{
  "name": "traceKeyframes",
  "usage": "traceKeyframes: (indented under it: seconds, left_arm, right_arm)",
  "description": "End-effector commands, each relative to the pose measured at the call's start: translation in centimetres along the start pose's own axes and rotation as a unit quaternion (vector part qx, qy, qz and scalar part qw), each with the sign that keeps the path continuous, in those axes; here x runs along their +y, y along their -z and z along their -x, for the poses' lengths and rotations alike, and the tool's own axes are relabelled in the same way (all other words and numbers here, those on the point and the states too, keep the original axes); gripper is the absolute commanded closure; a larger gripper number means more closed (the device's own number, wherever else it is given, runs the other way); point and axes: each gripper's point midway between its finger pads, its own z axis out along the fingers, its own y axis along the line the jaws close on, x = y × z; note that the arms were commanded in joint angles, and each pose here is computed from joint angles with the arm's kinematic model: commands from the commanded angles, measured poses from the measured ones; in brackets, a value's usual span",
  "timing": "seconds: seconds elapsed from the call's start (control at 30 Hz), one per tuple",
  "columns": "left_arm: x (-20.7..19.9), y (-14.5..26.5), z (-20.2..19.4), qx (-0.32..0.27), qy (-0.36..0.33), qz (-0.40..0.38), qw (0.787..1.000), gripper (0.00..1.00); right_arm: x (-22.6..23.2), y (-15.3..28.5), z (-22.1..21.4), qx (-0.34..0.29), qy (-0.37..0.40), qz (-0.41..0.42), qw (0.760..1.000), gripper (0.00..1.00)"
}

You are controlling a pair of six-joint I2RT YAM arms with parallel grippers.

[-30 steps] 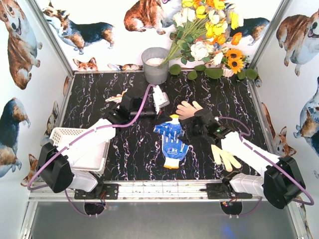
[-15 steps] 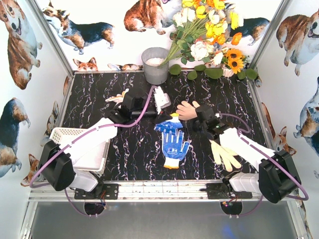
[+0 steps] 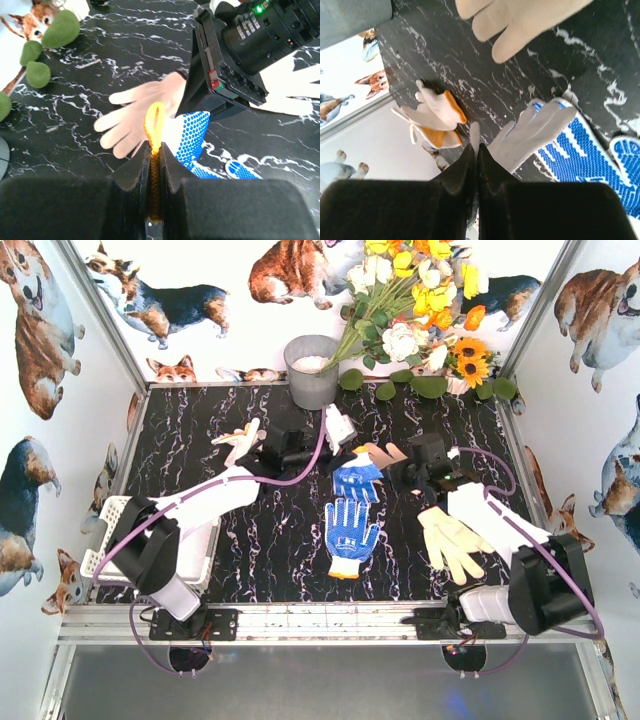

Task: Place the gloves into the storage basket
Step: Pair the glove with the glove.

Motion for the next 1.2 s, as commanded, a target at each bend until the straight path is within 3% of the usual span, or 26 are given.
traceKeyframes:
  seconds: [0.0,0.27,0.47,0.63,0.93,1.17]
  left_arm:
    - [2.5,-1.2,3.5,-0.05,-0.042,0.038,0.997,1.0]
    - [4.5,-1.8,3.7,-0.059,-0.061,0.083,0.993,1.0]
    - [3.5,-1.6,0.2,-0.023,-0.047,0.073,0.996,1.0]
    - [1.1,-1.5,-3.6,0.014,0.006,0.046,0.999,1.0]
    - [-2.1,-0.1,-5.9,0.038,0.026,0.04,0.998,1.0]
    - [-1.8,0.5,-5.9,0.043,0.012,0.055,0.998,1.0]
  right_arm:
    - [4.1,0.2,1.7,-0.011,0.034,0.054,0.998,1.0]
    - [6.9,-0.7,1.4,0.013,0.094,0.1,0.99,1.0]
    - [4.3,-2.0,1.0,0.029,0.119,0.079,0.989,1.0]
    - [1.4,-2.2,0.1,0.046,0.169,0.046,0.983,1.0]
    - [-2.7,-2.3,-1.7,0.056,0.207,0.008,0.977,1.0]
    - [-2.2,-2.6,-2.6,0.054,0.22,0.019,0.974,1.0]
